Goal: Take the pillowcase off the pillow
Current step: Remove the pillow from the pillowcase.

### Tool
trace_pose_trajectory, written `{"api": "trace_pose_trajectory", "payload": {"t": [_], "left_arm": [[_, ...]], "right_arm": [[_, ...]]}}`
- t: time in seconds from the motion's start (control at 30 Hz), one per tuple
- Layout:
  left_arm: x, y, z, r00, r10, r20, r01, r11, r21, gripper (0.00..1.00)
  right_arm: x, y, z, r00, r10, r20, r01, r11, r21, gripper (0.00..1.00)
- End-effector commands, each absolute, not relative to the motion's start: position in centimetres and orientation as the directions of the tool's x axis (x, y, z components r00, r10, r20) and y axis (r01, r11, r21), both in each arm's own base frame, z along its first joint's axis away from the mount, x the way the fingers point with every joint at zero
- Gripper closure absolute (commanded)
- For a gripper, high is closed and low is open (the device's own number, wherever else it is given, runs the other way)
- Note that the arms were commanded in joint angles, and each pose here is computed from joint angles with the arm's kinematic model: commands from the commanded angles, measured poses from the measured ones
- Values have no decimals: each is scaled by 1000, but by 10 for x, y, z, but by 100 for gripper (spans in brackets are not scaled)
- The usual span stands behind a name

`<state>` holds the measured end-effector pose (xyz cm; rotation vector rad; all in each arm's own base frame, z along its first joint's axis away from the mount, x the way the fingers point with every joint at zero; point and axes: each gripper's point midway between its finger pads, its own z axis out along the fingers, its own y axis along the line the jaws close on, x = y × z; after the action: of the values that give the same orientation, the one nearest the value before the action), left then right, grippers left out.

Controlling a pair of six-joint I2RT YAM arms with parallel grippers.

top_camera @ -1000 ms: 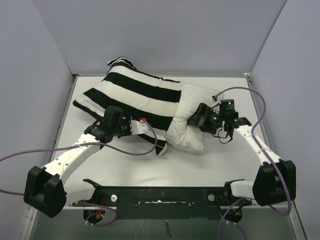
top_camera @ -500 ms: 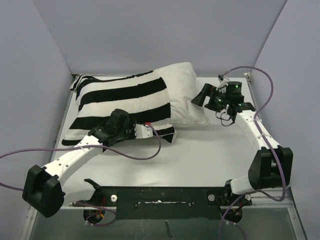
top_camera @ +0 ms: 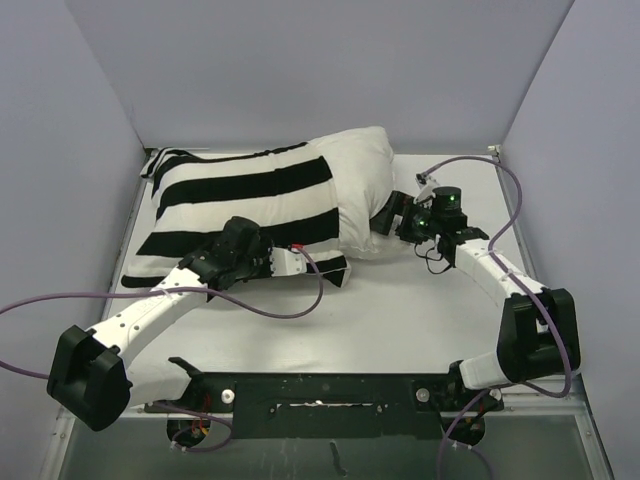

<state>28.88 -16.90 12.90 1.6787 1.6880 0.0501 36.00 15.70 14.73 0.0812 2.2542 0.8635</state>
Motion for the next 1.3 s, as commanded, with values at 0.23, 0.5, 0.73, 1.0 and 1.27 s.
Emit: {"api": "trace_pose_trajectory", "payload": {"t": [0.23,0.5,0.73,1.0,1.27], "left_arm": [[298,-172,151,176,864,-472,812,143,565,100],[305,-134,150,151,890,-429,793,150,590,100],[301,-85,144,121,916,-382,781,150,607,100],[287,-25,126,35,955,-295,797,152,585,100],[299,20,109,-33,987,-157,785,124,608,100]], "right_arm": [[390,175,155,-743,441,-504,-141,632,762,86],[400,101,156,-644,491,-587,49,792,609,100],[399,30,157,-530,522,-668,234,848,476,100],[397,-27,154,-427,600,-677,395,797,457,100],[389,-80,168,-324,674,-664,494,719,489,100]]}}
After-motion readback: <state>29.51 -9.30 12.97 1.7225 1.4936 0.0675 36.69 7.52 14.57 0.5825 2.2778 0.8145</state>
